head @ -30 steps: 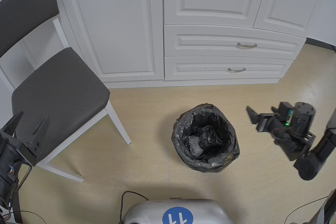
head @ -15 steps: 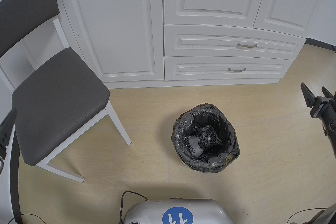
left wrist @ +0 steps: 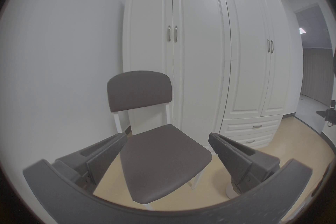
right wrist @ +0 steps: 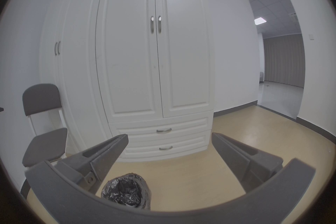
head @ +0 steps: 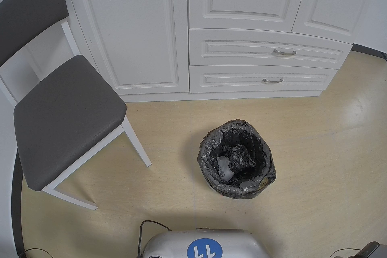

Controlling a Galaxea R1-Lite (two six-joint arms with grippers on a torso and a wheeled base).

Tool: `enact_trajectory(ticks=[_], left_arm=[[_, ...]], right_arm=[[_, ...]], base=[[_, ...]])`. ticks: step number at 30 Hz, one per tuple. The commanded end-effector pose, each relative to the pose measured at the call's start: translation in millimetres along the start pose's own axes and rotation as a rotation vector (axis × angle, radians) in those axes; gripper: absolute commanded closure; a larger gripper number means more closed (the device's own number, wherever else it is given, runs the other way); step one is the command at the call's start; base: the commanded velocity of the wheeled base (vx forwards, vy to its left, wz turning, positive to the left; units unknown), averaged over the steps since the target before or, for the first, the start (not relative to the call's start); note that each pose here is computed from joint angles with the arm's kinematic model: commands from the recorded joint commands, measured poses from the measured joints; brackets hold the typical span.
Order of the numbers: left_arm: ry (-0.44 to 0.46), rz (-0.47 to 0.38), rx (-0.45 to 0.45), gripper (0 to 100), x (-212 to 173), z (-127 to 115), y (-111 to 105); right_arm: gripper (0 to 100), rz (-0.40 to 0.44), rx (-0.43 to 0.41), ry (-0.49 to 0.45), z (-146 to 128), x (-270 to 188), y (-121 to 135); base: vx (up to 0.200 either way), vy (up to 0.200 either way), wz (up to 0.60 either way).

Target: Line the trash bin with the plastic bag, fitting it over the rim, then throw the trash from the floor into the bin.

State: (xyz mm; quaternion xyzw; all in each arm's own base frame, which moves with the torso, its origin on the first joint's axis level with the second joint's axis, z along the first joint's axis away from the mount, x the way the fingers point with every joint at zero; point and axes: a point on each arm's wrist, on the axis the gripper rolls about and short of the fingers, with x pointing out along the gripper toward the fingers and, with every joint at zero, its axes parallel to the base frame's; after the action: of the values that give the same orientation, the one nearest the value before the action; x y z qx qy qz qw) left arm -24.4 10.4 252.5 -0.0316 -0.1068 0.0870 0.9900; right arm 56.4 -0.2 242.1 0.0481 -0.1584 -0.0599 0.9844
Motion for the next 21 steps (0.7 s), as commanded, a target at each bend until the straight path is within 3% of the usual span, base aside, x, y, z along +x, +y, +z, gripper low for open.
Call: enact_trajectory(ticks=[1, 8, 21], left_arm=[[-0.118, 0.017, -0.034, 0, -46.3, 2.7, 13.6], [-0.142, 0.062, -0.026, 0, -63.8, -6.4, 14.5], [-0.141, 0.105, -0.009, 0, -85.8, -21.0, 15.1]], right_arm=[[0, -0.029, 0.022, -0.182, 22.0, -70.7, -12.8], [0, -0.027, 0.064, -0.223, 9.1, -113.0, -20.2], [0, -0.001, 0.151, -0.312, 2.3, -142.9, -23.7]], base=[[0.0, 0.0, 0.0], [0.0, 0.0, 0.0], [0.0, 0.0, 0.0]])
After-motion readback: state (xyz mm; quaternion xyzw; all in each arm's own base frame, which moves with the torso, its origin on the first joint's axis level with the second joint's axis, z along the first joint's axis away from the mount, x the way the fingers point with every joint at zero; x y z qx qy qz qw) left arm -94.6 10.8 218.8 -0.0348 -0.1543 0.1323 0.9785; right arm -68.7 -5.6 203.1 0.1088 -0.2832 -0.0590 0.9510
